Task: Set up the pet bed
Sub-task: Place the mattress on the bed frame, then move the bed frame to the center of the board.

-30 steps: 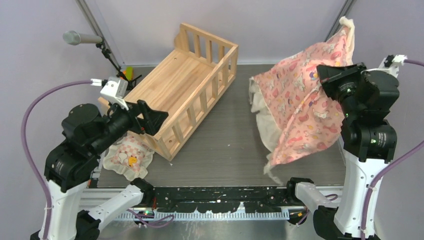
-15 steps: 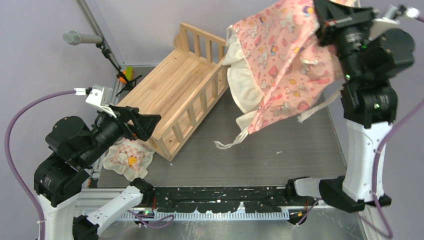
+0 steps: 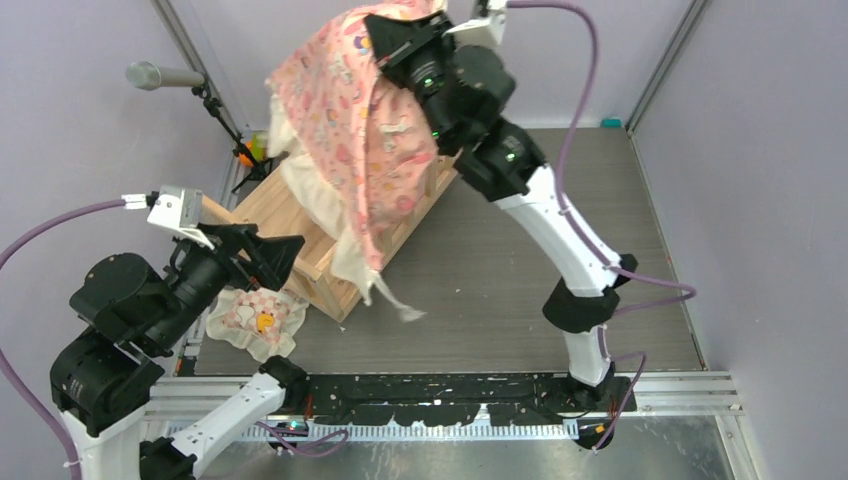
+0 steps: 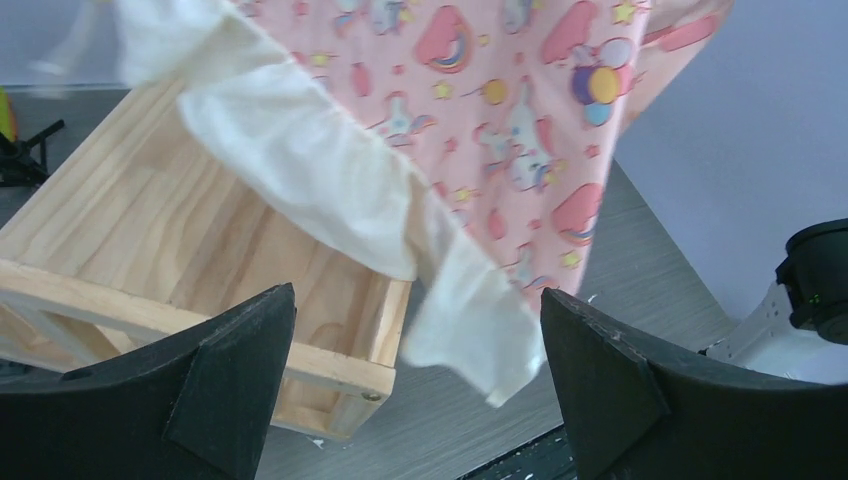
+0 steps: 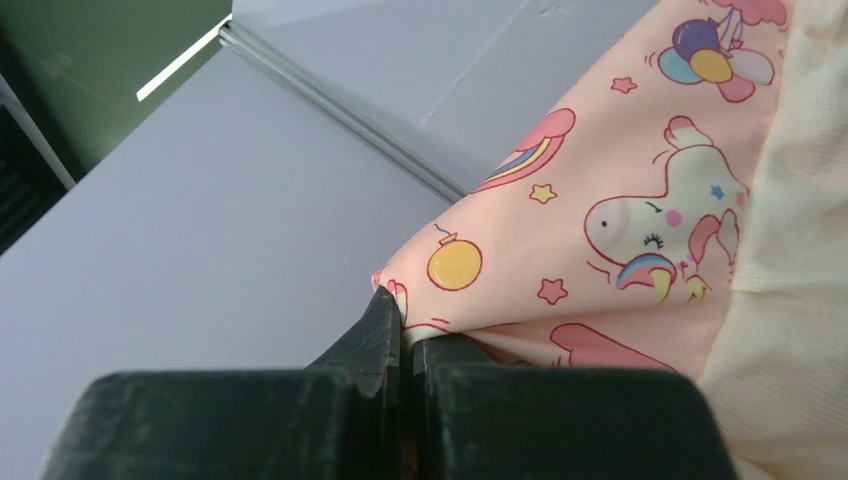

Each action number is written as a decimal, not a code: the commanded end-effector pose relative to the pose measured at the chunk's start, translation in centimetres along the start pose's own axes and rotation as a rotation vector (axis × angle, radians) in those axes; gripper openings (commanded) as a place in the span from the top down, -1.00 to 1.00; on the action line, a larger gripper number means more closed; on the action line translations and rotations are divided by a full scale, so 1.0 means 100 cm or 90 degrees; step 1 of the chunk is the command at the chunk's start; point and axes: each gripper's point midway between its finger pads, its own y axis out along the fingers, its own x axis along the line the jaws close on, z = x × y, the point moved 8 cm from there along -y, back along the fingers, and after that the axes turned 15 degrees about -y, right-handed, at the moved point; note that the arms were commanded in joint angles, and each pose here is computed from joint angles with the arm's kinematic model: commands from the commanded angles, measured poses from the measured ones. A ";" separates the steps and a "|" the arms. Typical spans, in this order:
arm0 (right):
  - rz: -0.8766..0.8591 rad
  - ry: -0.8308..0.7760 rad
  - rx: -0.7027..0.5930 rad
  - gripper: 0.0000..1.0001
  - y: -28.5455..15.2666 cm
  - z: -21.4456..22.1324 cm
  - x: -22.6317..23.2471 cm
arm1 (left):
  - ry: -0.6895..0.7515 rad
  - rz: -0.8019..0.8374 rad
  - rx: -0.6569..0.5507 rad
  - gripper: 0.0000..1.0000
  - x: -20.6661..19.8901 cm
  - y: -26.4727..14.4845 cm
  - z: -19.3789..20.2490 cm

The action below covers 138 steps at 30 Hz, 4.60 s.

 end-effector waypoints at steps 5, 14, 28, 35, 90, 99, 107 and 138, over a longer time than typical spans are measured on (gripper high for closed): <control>0.079 0.058 -0.218 0.99 0.015 -0.005 0.018 | 0.013 -0.044 -0.068 -0.91 0.010 -0.030 -0.011; 0.263 -0.064 -0.201 0.99 0.049 0.091 -0.038 | 0.022 -0.131 -0.061 -0.93 0.024 -0.030 -0.009; 0.248 -0.331 -0.071 -0.09 0.015 0.088 -0.033 | 0.033 -0.168 -0.001 -0.95 0.031 0.001 0.007; 0.187 -0.449 0.016 -0.32 -0.033 0.019 -0.028 | 0.039 -0.155 0.059 -0.97 0.030 0.026 0.020; 0.360 -0.190 0.343 0.90 -0.092 0.181 -0.167 | 0.191 -0.333 0.028 -0.99 0.061 0.046 0.008; 0.389 -0.340 0.358 0.99 -0.109 0.072 -0.228 | 0.185 -0.302 0.040 -0.99 0.057 0.050 0.011; 0.425 -0.485 0.471 0.99 -0.132 0.025 -0.281 | 0.178 -0.266 0.064 -0.99 0.054 0.061 0.019; 0.375 -0.469 0.436 -0.20 -0.193 -0.032 -0.249 | -0.046 -0.128 0.095 -1.00 0.008 0.244 -0.006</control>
